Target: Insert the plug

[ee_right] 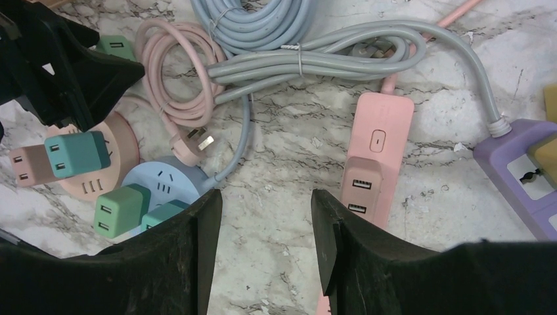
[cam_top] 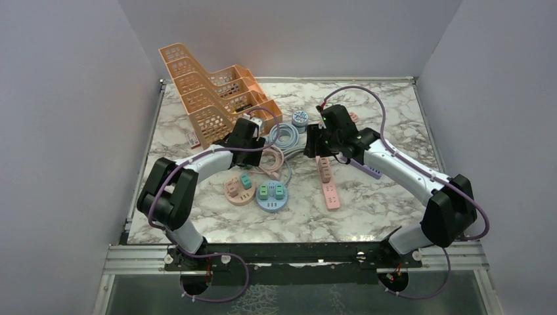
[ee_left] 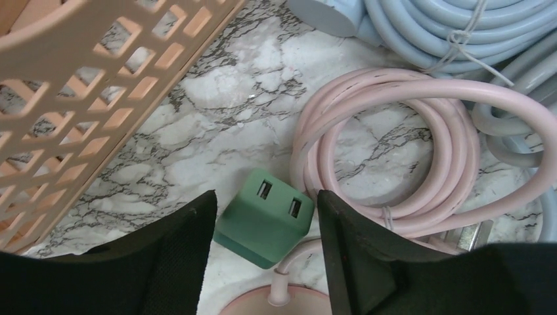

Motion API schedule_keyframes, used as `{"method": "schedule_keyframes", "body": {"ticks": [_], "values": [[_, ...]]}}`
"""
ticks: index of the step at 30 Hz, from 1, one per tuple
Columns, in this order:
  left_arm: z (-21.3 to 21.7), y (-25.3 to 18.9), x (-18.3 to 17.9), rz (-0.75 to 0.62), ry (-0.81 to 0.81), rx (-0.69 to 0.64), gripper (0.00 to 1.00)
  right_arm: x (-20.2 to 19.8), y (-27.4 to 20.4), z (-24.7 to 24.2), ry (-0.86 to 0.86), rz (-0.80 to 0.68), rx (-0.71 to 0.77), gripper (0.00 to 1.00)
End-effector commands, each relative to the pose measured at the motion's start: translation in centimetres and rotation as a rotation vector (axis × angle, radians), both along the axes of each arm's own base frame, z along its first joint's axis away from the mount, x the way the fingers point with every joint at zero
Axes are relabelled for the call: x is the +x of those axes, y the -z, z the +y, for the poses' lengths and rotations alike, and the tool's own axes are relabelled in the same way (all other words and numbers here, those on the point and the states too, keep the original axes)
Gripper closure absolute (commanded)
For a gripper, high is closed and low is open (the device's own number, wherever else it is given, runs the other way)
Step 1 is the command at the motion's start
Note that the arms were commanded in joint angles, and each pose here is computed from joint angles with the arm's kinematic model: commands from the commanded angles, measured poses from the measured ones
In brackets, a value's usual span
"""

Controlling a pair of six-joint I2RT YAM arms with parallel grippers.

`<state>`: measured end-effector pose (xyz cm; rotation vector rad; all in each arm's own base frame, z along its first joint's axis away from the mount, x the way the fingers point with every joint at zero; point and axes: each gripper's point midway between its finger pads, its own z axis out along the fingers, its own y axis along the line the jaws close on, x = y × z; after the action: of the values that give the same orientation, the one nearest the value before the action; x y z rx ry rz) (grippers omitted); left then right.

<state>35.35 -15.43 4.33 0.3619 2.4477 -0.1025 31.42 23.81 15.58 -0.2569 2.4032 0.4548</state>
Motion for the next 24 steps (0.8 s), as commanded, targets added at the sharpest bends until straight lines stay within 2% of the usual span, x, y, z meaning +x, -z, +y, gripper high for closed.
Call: {"method": "schedule_keyframes", "body": {"ticks": [1,6,10,11,18,20,24], "values": [[-1.2,-0.1,0.3,0.018,0.068,-0.038,0.45,1.4,-1.3,0.4,-0.003,-0.056,0.003,0.48],[-1.2,0.2,-0.2,0.033,0.077,-0.037,0.57,1.5,-1.4,0.3,0.009,-0.062,0.001,0.49],[-1.0,-1.2,0.0,-0.002,0.088,-0.034,0.58,1.7,-1.5,0.4,0.01,-0.062,0.004,0.49],[-1.0,-1.5,-0.1,-0.009,0.091,-0.036,0.56,1.7,-1.5,0.5,0.01,-0.062,0.005,0.49],[0.0,-1.9,-0.9,0.02,0.023,-0.02,0.27,1.5,-1.1,1.0,0.0,-0.038,0.024,0.49],[0.2,-1.7,-1.3,0.03,-0.017,-0.032,0.23,1.4,-1.1,1.1,0.0,-0.033,0.029,0.49],[0.8,-1.2,-1.9,0.048,-0.103,-0.051,0.21,1.1,-0.9,1.1,0.0,-0.022,0.035,0.49]]}}
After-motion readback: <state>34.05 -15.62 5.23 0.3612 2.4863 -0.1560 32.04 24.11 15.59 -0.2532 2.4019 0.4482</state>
